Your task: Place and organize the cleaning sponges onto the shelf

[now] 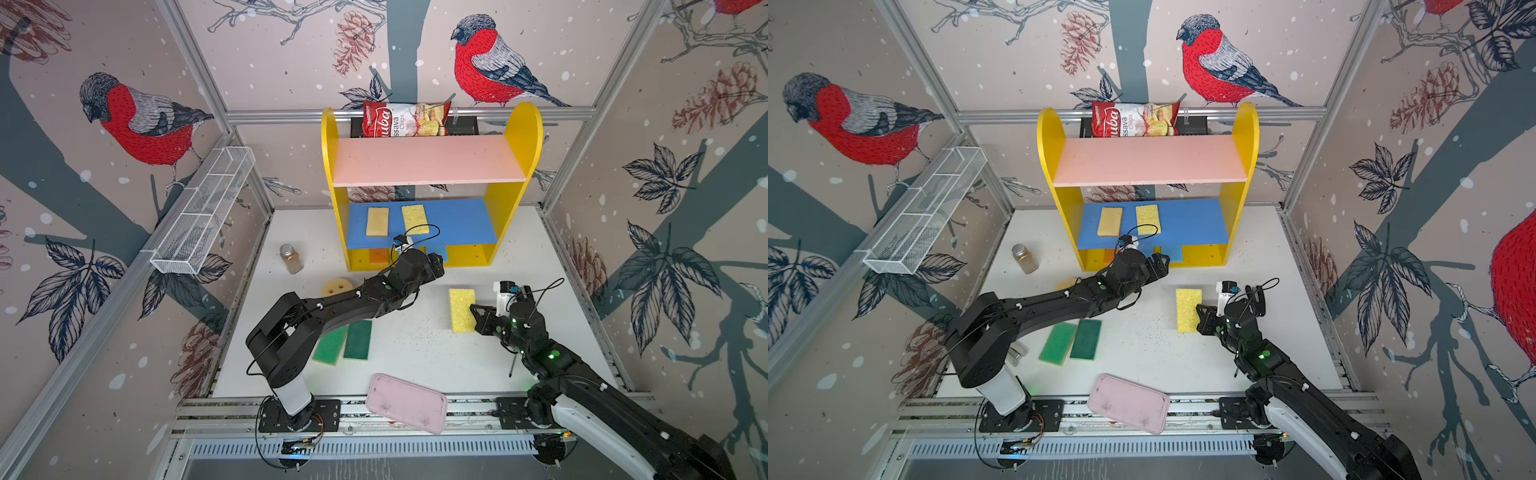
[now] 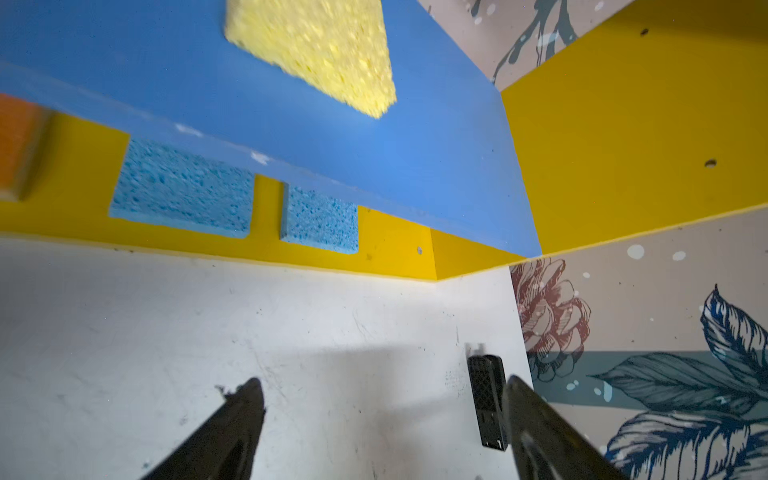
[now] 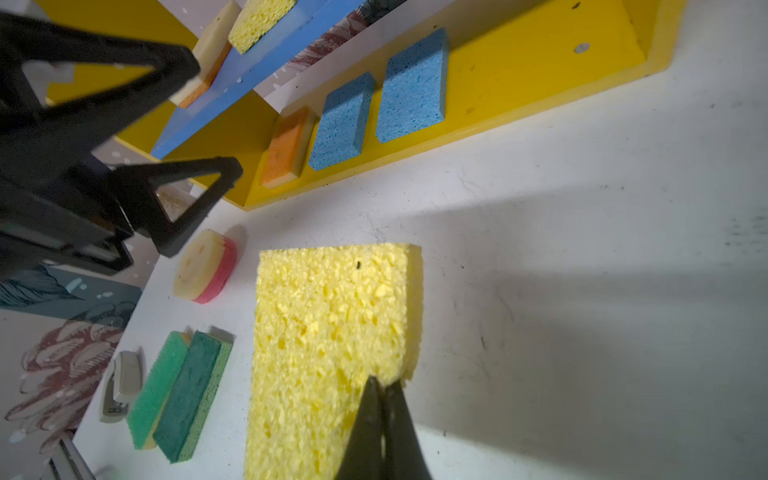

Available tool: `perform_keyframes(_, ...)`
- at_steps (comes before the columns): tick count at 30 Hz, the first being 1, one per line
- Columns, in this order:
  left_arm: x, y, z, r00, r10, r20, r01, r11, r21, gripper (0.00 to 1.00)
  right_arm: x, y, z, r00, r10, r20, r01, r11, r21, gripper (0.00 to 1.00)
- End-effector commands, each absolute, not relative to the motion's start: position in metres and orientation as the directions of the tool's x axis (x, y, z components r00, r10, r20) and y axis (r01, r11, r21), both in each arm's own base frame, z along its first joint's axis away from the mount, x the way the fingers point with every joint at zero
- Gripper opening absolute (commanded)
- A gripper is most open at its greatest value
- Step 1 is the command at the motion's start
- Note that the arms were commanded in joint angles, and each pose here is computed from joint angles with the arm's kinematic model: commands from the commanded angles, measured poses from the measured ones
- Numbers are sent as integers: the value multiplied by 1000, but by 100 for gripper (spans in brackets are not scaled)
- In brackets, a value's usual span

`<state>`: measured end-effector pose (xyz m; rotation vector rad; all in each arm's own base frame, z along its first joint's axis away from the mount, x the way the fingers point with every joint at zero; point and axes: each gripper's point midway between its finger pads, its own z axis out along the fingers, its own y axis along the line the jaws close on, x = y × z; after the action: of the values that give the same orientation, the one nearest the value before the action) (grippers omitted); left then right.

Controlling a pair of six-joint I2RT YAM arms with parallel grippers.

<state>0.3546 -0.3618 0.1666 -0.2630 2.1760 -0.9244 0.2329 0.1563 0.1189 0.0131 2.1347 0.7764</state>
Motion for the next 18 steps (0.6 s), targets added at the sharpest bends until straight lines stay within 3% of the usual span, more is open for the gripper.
perform_keyframes(1,351,-379,178,-700,-448,-556,149,670,-727,89,233,151,121,-643,300,-704,-234,799,555,0)
perform_keyframes(12,320,-408,184,-756,-352,-552,291,574,-765,90,249,161,158,-632,338,-697,-265,752,604,0)
perform_keyframes(18,311,-428,185,-782,-302,-545,368,482,-795,81,257,176,174,-663,304,-684,-297,732,613,0)
